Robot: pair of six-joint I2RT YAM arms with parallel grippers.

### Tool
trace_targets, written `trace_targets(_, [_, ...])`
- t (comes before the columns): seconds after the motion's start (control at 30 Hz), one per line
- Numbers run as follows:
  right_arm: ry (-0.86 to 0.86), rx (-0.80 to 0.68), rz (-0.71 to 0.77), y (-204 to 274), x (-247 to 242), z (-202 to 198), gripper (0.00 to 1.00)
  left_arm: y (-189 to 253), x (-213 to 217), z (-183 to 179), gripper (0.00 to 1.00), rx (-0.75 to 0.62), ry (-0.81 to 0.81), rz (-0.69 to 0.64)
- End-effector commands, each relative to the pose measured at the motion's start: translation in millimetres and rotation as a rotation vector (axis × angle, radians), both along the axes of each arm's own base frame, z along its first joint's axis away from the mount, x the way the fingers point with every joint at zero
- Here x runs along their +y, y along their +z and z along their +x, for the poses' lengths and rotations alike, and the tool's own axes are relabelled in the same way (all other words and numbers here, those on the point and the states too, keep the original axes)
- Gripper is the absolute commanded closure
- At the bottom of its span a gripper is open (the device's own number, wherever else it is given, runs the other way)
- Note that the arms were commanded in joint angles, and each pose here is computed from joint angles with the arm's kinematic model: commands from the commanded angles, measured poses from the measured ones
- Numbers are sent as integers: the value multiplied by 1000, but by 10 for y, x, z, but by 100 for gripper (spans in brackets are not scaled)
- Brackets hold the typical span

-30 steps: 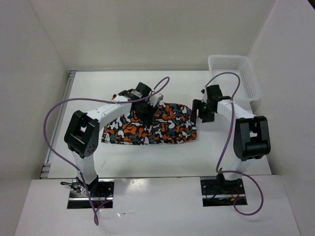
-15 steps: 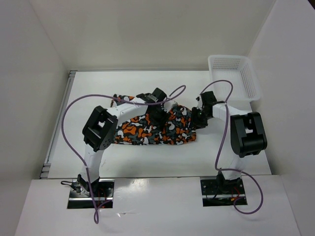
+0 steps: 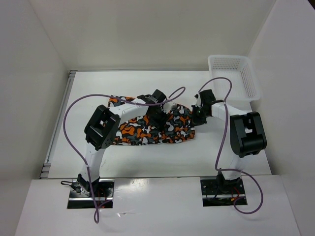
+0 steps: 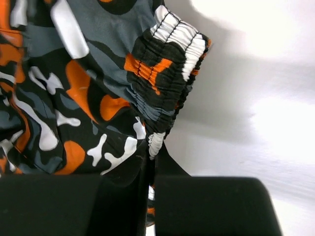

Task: Fold and stack the shorts
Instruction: Fold the shorts

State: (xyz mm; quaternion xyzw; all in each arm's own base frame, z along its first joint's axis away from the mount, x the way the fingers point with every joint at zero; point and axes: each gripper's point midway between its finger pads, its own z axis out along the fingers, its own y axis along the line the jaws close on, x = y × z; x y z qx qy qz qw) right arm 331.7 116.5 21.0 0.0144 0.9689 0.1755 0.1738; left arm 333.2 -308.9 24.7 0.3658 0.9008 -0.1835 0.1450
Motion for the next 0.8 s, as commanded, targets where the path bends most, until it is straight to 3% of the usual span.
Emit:
trace_targets(0.0, [37, -152, -105, 320, -110, 405, 100, 260, -98, 210, 51, -78, 5, -34])
trace_targets(0.1, [62, -231, -120, 693, -112, 573, 100, 552, -162, 325, 50, -134, 10, -64])
trace_targets(0.2, [79, -294, -123, 1020, -103, 680, 100, 554, -106, 404, 48, -154, 31, -53])
trace_targets(0.5, [56, -468, -197, 1740, -259, 752, 100, 143, 111, 840, 48, -227, 131, 44])
trace_targets(0.63, [49, -521, -214, 1928, -381, 758, 100, -136, 24, 855, 48, -179, 112, 40])
trace_targets(0.77, [70, -531, -237, 1930, -442, 715, 100, -48, -175, 775, 48, -106, 59, -42])
